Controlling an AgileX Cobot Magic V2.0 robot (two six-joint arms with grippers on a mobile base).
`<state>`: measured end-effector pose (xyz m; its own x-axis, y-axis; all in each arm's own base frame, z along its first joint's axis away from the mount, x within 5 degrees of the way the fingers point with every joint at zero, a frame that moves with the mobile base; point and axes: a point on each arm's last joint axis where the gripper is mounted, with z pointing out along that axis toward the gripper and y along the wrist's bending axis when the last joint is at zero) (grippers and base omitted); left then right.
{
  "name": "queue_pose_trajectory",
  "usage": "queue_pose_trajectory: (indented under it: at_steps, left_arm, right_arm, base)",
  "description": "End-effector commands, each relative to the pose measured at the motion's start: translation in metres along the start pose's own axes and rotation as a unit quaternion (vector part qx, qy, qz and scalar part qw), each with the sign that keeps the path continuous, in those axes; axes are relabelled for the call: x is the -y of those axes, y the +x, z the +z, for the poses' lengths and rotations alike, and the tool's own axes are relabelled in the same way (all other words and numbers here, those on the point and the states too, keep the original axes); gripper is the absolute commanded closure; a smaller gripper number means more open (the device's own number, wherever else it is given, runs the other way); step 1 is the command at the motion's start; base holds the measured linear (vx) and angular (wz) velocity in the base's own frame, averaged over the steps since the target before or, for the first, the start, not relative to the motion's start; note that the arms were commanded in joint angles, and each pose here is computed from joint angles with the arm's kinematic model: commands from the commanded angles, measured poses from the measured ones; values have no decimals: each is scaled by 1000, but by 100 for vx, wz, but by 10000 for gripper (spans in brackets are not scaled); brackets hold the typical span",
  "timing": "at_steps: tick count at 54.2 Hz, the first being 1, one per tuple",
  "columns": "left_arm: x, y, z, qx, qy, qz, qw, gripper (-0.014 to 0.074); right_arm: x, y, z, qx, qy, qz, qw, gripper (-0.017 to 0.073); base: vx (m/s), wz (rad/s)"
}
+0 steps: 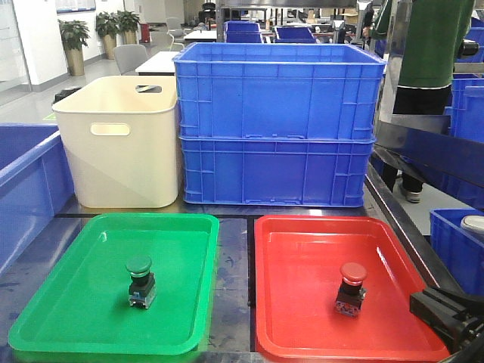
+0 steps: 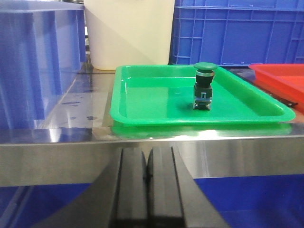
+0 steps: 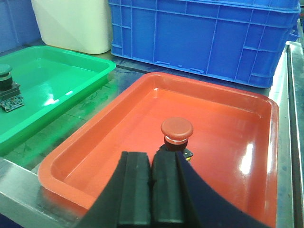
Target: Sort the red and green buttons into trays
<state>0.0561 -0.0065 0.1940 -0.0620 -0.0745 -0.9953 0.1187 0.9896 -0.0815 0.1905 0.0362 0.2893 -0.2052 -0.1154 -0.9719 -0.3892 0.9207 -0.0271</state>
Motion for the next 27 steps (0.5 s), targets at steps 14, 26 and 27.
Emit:
queue_pose_trajectory:
  at_steps: [14,26,27]
  left_arm:
    - [2,-15,-3,55,9,-9,998,599]
    - [2,-15,-3,55,9,-9,998,599]
    - [2,-15,-3,55,9,-9,998,599]
  right_arm:
    - [-1,-14,-3,30,-7,4,1000,570]
    - [5,-15,-3,36,30,40,998,570]
    - [14,-15,-14,30,123,95,987,570]
  base:
    - [0,0]
    - [0,0]
    - [0,1]
